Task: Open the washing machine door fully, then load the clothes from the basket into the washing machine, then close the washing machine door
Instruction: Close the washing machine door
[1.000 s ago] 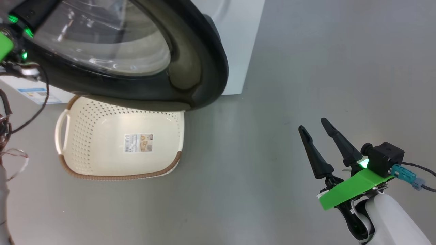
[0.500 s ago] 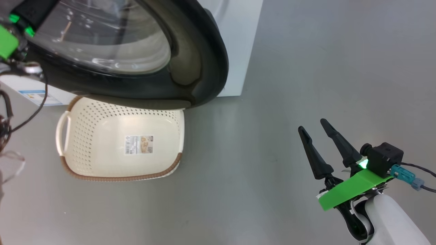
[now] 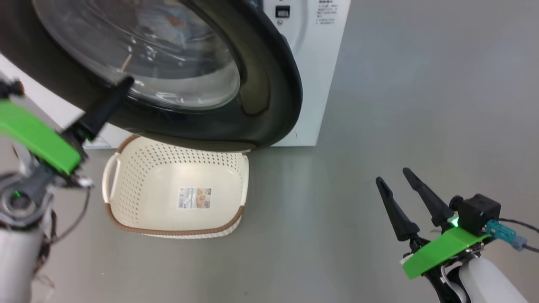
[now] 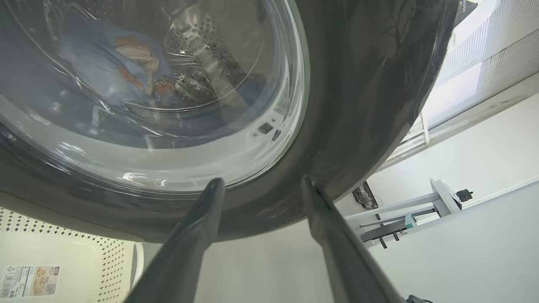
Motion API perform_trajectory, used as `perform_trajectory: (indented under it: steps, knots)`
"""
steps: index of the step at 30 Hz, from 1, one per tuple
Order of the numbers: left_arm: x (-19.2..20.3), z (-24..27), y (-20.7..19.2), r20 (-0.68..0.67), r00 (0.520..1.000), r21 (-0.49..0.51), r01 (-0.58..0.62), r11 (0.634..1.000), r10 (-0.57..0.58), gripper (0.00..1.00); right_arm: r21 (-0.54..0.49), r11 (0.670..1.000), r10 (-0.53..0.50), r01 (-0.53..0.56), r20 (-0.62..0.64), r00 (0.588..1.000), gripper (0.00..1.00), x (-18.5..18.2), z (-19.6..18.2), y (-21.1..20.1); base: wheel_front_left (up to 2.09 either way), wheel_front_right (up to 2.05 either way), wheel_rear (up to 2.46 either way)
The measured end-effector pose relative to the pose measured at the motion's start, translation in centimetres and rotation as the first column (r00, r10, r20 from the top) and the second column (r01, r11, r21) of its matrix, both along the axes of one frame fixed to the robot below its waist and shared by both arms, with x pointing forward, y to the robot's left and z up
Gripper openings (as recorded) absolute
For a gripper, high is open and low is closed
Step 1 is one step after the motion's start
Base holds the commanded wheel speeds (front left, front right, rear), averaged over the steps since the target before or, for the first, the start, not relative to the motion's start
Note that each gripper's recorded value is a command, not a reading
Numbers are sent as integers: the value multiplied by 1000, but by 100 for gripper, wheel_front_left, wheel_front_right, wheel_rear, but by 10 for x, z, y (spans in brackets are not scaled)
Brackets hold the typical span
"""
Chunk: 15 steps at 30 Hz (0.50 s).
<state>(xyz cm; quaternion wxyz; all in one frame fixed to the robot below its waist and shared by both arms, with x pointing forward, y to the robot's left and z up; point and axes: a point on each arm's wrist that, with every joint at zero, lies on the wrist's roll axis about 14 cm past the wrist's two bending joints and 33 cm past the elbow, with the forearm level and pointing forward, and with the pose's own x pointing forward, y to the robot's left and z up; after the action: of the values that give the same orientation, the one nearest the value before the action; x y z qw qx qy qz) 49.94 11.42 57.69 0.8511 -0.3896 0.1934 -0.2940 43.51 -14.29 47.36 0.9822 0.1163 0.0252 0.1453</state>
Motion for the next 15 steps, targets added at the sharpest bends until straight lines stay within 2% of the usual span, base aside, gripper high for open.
perform_trajectory:
  steps: [9,15]
  knots:
    - [-47,-41,27,-50,988,3,-145,989,145,100,-14,1000,8,-8,4,1000,100,-20,5,-3,0,0,0]
    - [-76,-77,37,-79,973,51,-212,976,216,100,-19,1000,-19,19,-19,1000,100,-35,-1,-13,0,0,0]
